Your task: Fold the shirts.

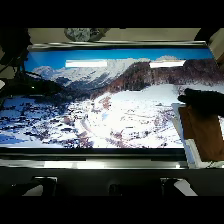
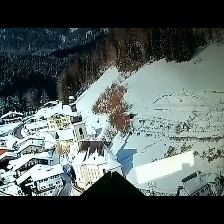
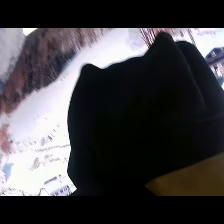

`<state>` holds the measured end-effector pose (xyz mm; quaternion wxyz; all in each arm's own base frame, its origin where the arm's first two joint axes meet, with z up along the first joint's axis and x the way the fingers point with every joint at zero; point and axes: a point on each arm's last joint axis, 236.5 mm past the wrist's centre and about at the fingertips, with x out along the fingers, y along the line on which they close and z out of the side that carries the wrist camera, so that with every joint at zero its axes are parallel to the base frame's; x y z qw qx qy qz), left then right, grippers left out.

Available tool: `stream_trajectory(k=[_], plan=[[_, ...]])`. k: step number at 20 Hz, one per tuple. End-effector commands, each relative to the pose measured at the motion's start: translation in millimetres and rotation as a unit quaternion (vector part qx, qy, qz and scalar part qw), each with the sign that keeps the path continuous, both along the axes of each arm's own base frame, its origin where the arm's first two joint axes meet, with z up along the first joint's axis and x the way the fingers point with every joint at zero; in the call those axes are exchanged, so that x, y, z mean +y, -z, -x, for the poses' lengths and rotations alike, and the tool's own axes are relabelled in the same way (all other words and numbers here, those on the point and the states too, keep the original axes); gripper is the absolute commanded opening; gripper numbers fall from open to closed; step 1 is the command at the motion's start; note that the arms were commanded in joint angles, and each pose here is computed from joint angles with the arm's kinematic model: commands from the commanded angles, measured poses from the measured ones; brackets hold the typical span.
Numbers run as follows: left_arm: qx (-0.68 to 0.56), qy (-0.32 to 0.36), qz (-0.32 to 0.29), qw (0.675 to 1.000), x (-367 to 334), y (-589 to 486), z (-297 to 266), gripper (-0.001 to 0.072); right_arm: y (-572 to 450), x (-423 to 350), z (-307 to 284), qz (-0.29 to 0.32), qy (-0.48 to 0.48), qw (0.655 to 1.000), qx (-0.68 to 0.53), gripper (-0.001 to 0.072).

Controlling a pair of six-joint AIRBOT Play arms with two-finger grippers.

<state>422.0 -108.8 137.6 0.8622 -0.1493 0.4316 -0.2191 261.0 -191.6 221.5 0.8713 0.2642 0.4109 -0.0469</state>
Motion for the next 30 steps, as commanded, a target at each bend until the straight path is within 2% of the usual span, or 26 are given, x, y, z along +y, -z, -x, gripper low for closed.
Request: stream_trajectory(k=[1,4,7,8,9,10,12,14,15,16,18,19,20,21,22,23,24,25,27,30], plan=[[-0.002,0.002,-0.002,1.000,0.5,0.2,-0.5,0.0027,53.4,-8.9,59.2,-0.001,0.028,0.989,0.146,0.0049],[-0.001,0.003,-0.002,1.000,0.1,0.7,0.3,0.0027,110.7,5.3,90.6,-0.056,0.036,0.971,0.231,0.0048],[0.001,0.005,-0.002,1.000,-1.1,1.1,1.4,0.0027,164.1,13.4,142.7,-0.058,0.060,0.939,0.335,0.0049],[0.002,0.006,-0.002,1.000,-1.3,1.3,2.0,0.0027,176.2,12.3,148.7,-0.052,0.067,0.935,0.344,0.0144],[0.002,0.006,-0.002,1.000,-1.1,1.3,1.9,0.0027,180.3,5.9,146.2,-0.038,0.068,0.938,0.337,0.0507],[0.001,0.005,-0.002,1.000,-0.1,1.3,1.4,0.0028,177.1,-7.9,134.9,-0.002,0.057,0.949,0.311,0.0690],[-0.007,0.005,-0.006,1.000,3.7,-3.3,-0.5,0.0027,144.3,-45.2,117.0,0.084,0.068,0.958,0.265,0.0688],[-0.042,0.003,-0.023,0.999,11.5,-30.4,-8.7,0.0025,67.0,-92.9,74.0,0.213,0.094,0.961,0.150,0.0666],[-0.072,0.001,-0.062,0.995,20.4,-48.3,-14.8,0.0023,15.2,-105.8,45.2,0.272,0.102,0.955,0.067,0.0665],[-0.102,-0.018,-0.128,0.986,38.3,-67.2,-23.1,0.0023,-42.6,-106.6,15.2,0.329,0.097,0.939,-0.021,0.0665],[-0.143,-0.109,-0.253,0.951,84.1,-102.7,-36.6,0.0023,-121.5,-76.4,-34.9,0.399,0.062,0.905,-0.136,0.0664],[-0.152,-0.140,-0.296,0.933,98.2,-112.1,-37.6,0.0024,-131.2,-47.9,-59.3,0.402,0.025,0.901,-0.164,0.0663],[-0.143,-0.157,-0.314,0.925,101.5,-109.5,-35.5,0.0025,-120.3,-8.3,-84.3,0.384,-0.036,0.907,-0.169,0.0663],[-0.109,-0.162,-0.310,0.930,98.2,-94.5,-29.6,0.0026,-94.3,28.5,-103.5,0.351,-0.090,0.920,-0.148,0.0644],[-0.049,-0.165,-0.299,0.938,92.1,-65.4,-19.2,0.0073,-47.3,65.1,-114.1,0.307,-0.143,0.937,-0.083,0.0600],[0.021,-0.158,-0.295,0.942,87.0,-31.5,-3.3,0.0257,0.4,95.5,-116.9,0.276,-0.185,0.943,-0.009,0.0592],[0.114,-0.149,-0.287,0.939,80.5,9.4,23.8,0.0430,48.5,129.3,-116.4,0.260,-0.247,0.932,0.058,0.0570],[0.190,-0.127,-0.286,0.930,74.4,42.8,52.2,0.0441,87.9,163.7,-113.7,0.243,-0.308,0.914,0.103,0.0571],[0.256,-0.085,-0.287,0.919,60.8,89.3,94.4,0.0441,136.6,210.4,-107.8,0.222,-0.382,0.885,0.148,0.0572],[0.211,-0.088,-0.273,0.934,49.0,105.5,108.3,0.0441,157.0,233.7,-115.9,0.220,-0.410,0.872,0.152,0.0574]])
